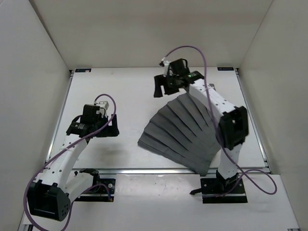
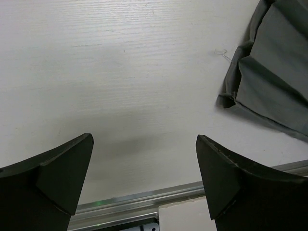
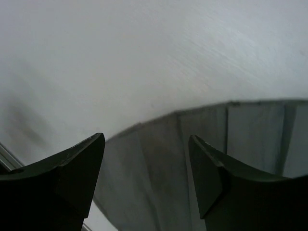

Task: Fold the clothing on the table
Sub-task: Move the skirt to the center of the board

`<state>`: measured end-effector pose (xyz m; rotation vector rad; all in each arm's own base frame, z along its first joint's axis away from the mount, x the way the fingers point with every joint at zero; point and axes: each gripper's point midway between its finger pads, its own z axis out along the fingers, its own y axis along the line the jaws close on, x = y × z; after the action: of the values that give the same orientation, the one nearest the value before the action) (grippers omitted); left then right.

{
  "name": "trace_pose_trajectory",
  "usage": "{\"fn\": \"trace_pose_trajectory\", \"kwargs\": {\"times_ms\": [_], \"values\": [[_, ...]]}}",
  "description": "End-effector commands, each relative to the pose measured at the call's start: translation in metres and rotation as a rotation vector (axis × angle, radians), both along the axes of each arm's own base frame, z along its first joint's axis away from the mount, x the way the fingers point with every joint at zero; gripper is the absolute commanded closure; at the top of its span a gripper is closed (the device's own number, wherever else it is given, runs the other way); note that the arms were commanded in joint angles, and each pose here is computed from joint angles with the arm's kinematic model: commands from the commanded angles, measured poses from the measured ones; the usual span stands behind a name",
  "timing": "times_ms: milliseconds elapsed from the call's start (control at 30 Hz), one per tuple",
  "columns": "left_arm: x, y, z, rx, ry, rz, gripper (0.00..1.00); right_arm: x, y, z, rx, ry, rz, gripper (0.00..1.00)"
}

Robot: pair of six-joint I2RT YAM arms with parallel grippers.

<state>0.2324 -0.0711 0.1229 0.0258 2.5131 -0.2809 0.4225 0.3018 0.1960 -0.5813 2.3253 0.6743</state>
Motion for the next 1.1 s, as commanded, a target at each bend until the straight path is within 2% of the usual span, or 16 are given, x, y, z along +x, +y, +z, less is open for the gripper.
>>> {"fn": "trace_pose_trajectory", "kwargs": {"times_ms": [0,67,167,200,333,500,700,900,1000,1067], "values": [[0.002,-0.004,0.005,-0.022,-0.039,-0.026,0.01,0.014,-0.063,0.072,0.107,-0.207,-0.184,0.31],[0.002,-0.005,0.009,-0.029,-0.062,-0.026,0.01,0.004,-0.082,0.045,0.037,-0.165,-0.232,0.31],[-0.001,-0.008,0.007,-0.028,-0.066,-0.050,0.01,-0.034,-0.104,-0.027,-0.115,-0.003,-0.246,0.30],[-0.002,-0.011,0.008,-0.035,-0.063,-0.052,0.01,-0.042,-0.103,-0.037,-0.131,0.030,-0.236,0.30],[-0.003,-0.013,0.006,-0.033,-0.050,-0.055,0.01,-0.104,-0.111,-0.107,-0.265,0.200,-0.197,0.27],[-0.005,-0.017,0.003,-0.034,-0.042,-0.076,0.01,-0.149,-0.108,-0.146,-0.262,0.272,-0.156,0.26],[-0.005,-0.020,-0.002,-0.029,-0.022,-0.090,0.01,-0.159,-0.085,-0.174,-0.280,0.328,-0.087,0.26],[-0.012,-0.025,-0.008,-0.024,-0.005,-0.111,0.01,-0.149,-0.024,-0.198,-0.246,0.347,0.024,0.27],[-0.010,-0.025,-0.004,-0.023,-0.022,-0.102,0.01,-0.120,0.020,-0.195,-0.216,0.302,0.065,0.26],[-0.009,-0.025,0.003,-0.023,-0.061,-0.101,0.01,-0.090,0.062,-0.173,-0.133,0.224,0.099,0.25]]}}
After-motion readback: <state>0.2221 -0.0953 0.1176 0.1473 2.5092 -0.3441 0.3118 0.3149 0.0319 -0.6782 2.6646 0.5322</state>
